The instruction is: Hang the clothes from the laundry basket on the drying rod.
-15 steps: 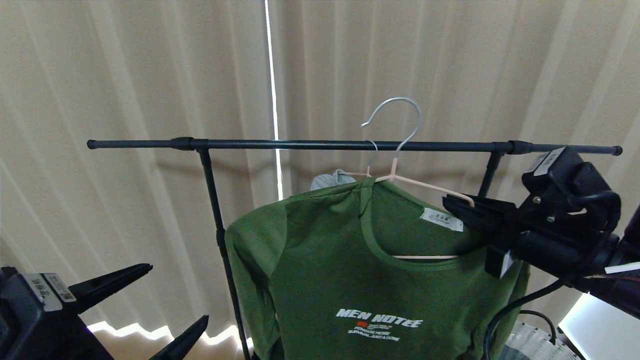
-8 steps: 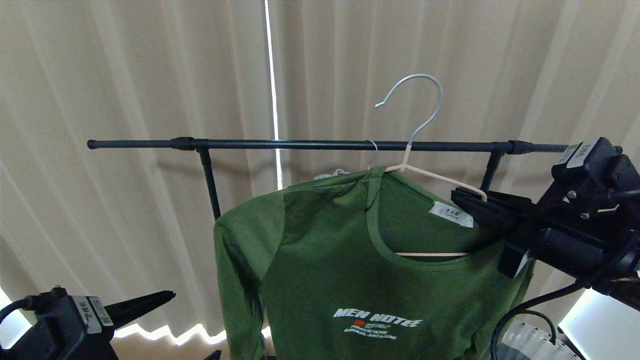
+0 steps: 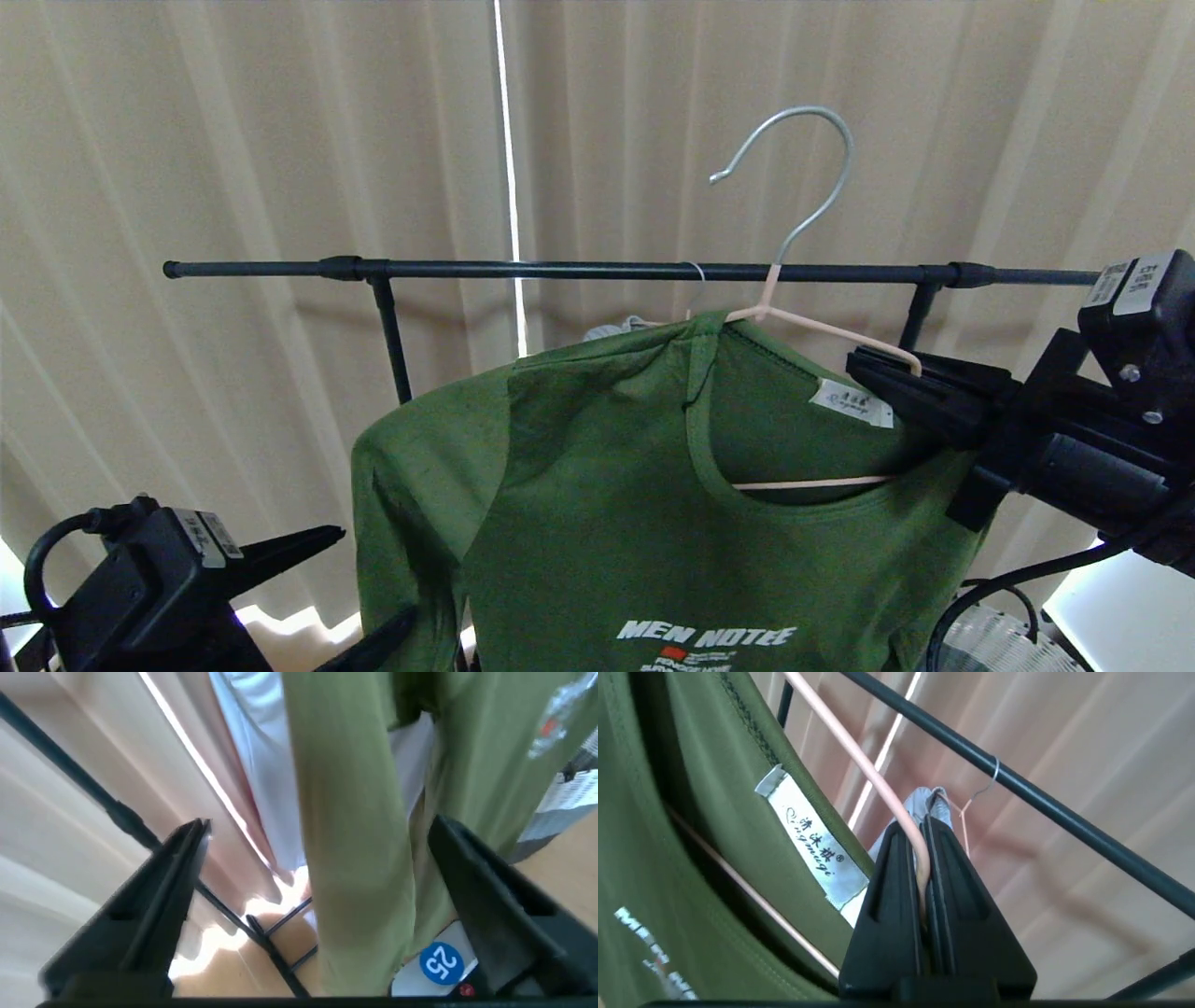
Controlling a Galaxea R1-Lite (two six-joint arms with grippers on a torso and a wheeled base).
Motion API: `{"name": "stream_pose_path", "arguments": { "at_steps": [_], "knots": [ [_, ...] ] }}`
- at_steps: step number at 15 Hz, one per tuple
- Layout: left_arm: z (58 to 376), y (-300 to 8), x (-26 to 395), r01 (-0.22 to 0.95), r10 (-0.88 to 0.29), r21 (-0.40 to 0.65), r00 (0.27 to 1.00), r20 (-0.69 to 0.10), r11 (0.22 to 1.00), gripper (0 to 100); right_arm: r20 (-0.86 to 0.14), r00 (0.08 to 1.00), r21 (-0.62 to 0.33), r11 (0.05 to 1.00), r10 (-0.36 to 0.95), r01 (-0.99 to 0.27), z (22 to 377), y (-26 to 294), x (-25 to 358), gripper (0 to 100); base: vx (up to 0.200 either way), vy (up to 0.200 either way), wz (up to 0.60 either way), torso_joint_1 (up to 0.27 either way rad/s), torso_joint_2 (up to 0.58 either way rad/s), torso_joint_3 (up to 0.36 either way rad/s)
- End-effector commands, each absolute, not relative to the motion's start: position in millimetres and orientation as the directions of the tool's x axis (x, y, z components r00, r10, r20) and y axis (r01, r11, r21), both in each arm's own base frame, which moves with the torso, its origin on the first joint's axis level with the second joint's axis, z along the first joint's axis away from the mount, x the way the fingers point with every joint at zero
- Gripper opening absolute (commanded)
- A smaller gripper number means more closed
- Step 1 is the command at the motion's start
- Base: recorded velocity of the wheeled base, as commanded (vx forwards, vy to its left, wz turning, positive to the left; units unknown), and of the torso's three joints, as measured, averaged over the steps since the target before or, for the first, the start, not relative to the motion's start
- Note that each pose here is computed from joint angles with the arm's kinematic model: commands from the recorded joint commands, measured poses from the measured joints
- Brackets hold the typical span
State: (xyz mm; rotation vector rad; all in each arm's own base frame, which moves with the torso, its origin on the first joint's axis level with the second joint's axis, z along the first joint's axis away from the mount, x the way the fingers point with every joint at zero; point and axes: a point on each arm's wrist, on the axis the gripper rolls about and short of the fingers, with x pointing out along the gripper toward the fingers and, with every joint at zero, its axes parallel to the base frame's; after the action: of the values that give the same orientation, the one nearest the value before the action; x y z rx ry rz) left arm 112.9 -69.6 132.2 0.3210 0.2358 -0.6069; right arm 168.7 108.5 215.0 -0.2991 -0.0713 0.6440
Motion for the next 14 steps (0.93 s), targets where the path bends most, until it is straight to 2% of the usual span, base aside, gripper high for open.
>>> {"name": "stream_pose_path", "arguments": {
  "at_steps": [1, 4, 7, 10, 11, 12, 14],
  "knots": [
    [132, -71, 116, 0.593, -0.517, 0.225, 0.795, -0.316, 0.773, 0, -0.023, 0.797, -0.297, 0.758, 0.603, -0.581, 216, 108, 167, 0, 0.000, 0.000, 0.00, 0.000, 0.00, 0.000],
    [128, -66, 124, 0.548, -0.460, 0.226, 0.818, -0.345, 0.805, 0, -0.026, 0.803, -0.299, 0.762, 0.596, -0.575, 215, 108, 168, 0, 0.000, 0.000, 0.00, 0.000, 0.00, 0.000],
    [124, -45, 129, 0.419, -0.324, 0.229, 0.876, -0.358, 0.879, 0, -0.031, 0.836, -0.298, 0.793, 0.548, -0.531, 214, 99, 173, 0, 0.000, 0.000, 0.00, 0.000, 0.00, 0.000],
    [121, -37, 123, 0.379, -0.288, 0.219, 0.889, -0.357, 0.899, 0, -0.035, 0.848, -0.298, 0.804, 0.530, -0.515, 213, 95, 176, 0, 0.000, 0.000, 0.00, 0.000, 0.00, 0.000],
    [123, -36, 119, 0.375, -0.293, 0.214, 0.895, -0.335, 0.902, 0, -0.040, 0.848, -0.299, 0.804, 0.528, -0.514, 213, 95, 176, 0, 0.000, 0.000, 0.00, 0.000, 0.00, 0.000],
    [127, -35, 115, 0.373, -0.300, 0.216, 0.903, -0.308, 0.902, 100, -0.041, 0.847, -0.299, 0.803, 0.529, -0.516, 212, 95, 177, 0, 0.000, 0.000, 0.00, 0.000, 0.00, 0.000],
    [130, -34, 109, 0.398, -0.337, 0.205, 0.900, -0.275, 0.894, 100, -0.047, 0.848, -0.299, 0.803, 0.528, -0.516, 211, 96, 177, 0, 0.000, 0.000, 0.00, 0.000, 0.00, 0.000]
  ]
}}
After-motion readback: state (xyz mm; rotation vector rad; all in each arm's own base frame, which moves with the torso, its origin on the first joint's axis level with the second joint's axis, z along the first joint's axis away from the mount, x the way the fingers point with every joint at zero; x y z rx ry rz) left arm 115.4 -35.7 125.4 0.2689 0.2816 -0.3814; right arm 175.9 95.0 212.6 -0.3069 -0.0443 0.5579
